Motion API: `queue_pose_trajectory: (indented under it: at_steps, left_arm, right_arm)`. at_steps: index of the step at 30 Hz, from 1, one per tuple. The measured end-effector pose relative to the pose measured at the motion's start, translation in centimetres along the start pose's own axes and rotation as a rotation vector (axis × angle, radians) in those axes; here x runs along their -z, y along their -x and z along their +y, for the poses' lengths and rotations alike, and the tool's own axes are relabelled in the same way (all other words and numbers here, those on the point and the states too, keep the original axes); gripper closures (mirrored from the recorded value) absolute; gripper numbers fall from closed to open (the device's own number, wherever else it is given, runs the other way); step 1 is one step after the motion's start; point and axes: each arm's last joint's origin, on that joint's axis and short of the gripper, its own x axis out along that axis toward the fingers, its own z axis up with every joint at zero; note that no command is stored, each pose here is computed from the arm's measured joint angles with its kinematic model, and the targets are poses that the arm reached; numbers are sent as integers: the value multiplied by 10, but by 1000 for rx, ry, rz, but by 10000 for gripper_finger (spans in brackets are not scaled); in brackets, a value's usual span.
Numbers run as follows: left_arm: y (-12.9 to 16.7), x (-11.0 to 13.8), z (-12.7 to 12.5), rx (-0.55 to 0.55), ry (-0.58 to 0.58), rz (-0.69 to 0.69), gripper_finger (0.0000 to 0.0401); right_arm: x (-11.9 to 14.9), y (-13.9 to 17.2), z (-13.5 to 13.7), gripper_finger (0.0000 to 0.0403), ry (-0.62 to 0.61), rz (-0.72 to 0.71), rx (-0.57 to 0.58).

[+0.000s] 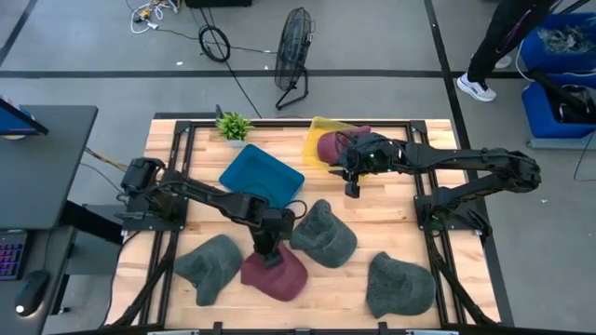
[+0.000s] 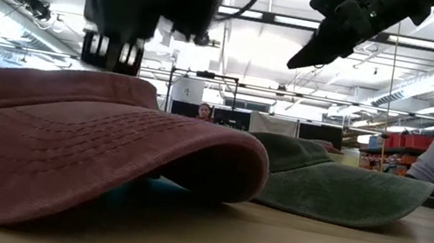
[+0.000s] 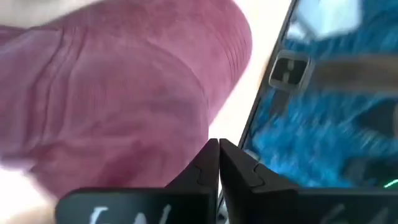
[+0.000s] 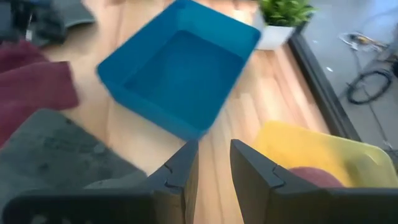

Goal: Pick & Place hat
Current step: Put the red cap into the yellow bin

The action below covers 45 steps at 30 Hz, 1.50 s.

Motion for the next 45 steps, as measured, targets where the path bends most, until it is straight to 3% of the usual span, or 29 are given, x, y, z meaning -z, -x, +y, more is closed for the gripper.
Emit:
queue_pose_trajectory:
  at_steps: [3,8,16,20,25,30,39,42,45]
  left_arm:
    - [16,2,-17,-97,-59,25,393]
    - [21,0,-24,-160,1,-32,383]
    - [-11,16,-13,-173,-113,19,269]
    - [-34,27,-20,-132,-252,-53,210]
    - [-47,38,-22,-201,-338,-108,171]
    - [-46,38,-19,-309,-358,-174,166]
    - [-73,39,-5,-332,-305,-70,167]
    - [-78,38,-4,-312,-307,-59,188]
    - [-77,38,-3,-293,-300,-37,238]
  right_arm:
    - [0,0,3,307,24,-3,-55]
    - [-1,0,7,307,30,-7,-72]
    - [0,0,9,307,34,0,-80]
    - [1,0,10,307,29,15,-82]
    - [2,0,10,307,25,26,-84]
    - [3,-1,10,307,28,36,-86]
    - [3,-1,10,307,32,39,-87]
    - [4,-1,10,307,31,41,-87]
    - [4,-1,10,307,30,44,-88]
